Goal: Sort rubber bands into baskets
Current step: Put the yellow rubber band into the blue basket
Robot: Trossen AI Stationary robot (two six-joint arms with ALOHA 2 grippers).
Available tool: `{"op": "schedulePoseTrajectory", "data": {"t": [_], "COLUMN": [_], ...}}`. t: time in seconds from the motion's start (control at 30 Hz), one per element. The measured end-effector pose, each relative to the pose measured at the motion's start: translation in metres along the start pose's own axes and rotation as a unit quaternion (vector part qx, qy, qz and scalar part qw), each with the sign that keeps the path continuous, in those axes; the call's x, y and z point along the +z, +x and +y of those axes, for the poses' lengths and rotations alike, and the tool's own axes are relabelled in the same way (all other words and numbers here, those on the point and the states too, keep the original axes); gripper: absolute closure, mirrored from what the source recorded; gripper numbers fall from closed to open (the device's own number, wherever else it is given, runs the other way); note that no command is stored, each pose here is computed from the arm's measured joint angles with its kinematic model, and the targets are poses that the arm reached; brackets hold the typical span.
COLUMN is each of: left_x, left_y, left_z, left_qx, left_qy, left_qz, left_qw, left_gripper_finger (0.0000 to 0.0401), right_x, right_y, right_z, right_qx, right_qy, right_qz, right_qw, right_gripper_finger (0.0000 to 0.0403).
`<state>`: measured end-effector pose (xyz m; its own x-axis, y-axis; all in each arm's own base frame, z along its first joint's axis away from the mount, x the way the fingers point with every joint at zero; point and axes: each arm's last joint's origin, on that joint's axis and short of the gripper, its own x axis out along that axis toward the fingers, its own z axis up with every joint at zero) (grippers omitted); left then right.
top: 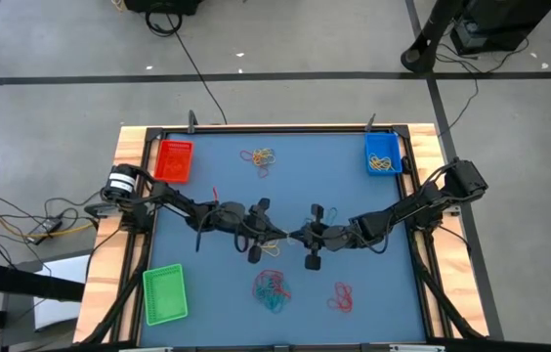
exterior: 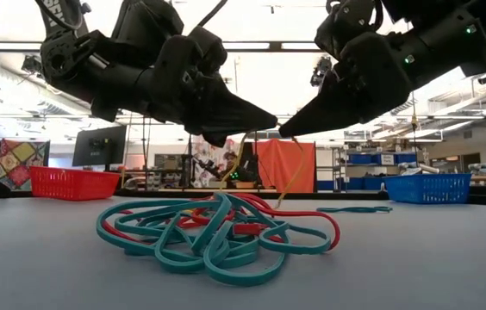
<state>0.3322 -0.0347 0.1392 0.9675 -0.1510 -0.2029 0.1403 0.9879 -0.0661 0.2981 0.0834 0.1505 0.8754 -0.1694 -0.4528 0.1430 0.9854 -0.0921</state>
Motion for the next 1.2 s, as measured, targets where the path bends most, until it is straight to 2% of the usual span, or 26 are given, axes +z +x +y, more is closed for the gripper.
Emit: {"op": "schedulePoseTrajectory", "data": {"t": [0.17,0.3,0.47,0.53,0.63,0.77,0.93,1.03,1.2], "left_x": [0.000,0.000,-0.001,0.003,0.012,0.025,0.029,0.029,0.026], "left_y": [0.000,-0.001,-0.003,-0.007,-0.015,-0.029,-0.042,-0.045,-0.044], "left_z": [0.005,0.009,0.018,0.021,0.022,0.020,0.015,0.016,0.016], "left_qx": [0.015,0.022,0.034,0.044,0.086,0.110,0.143,0.163,0.167], "left_qy": [-0.031,-0.064,-0.098,-0.104,-0.111,-0.099,-0.097,-0.096,-0.096], "left_qz": [-0.001,-0.001,0.019,0.031,0.034,0.022,0.008,0.004,0.008], "left_qw": [0.999,0.998,0.994,0.993,0.989,0.989,0.985,0.982,0.981], "left_gripper_finger": [0.0366,0.0321,0.0262,0.0253,0.0252,0.0264,0.0270,0.0271,0.0271], "right_x": [-0.001,0.001,0.018,0.027,0.037,0.043,0.039,0.033,0.019], "right_y": [0.000,-0.010,-0.036,-0.049,-0.070,-0.095,-0.121,-0.129,-0.133], "right_z": [-0.003,-0.011,-0.027,-0.036,-0.055,-0.085,-0.122,-0.140,-0.164], "right_qx": [-0.040,-0.106,-0.172,-0.192,-0.239,-0.312,-0.427,-0.468,-0.510], "right_qy": [0.032,0.041,0.046,0.050,0.047,0.057,0.085,0.100,0.126], "right_qz": [0.003,0.013,0.002,-0.005,-0.009,-0.001,0.014,0.036,0.096], "right_qw": [0.999,0.993,0.984,0.980,0.970,0.948,0.900,0.877,0.845], "right_gripper_finger": [0.0396,0.0398,0.0400,0.0400,0.0401,0.0401,0.0401,0.0401,0.0401]}}
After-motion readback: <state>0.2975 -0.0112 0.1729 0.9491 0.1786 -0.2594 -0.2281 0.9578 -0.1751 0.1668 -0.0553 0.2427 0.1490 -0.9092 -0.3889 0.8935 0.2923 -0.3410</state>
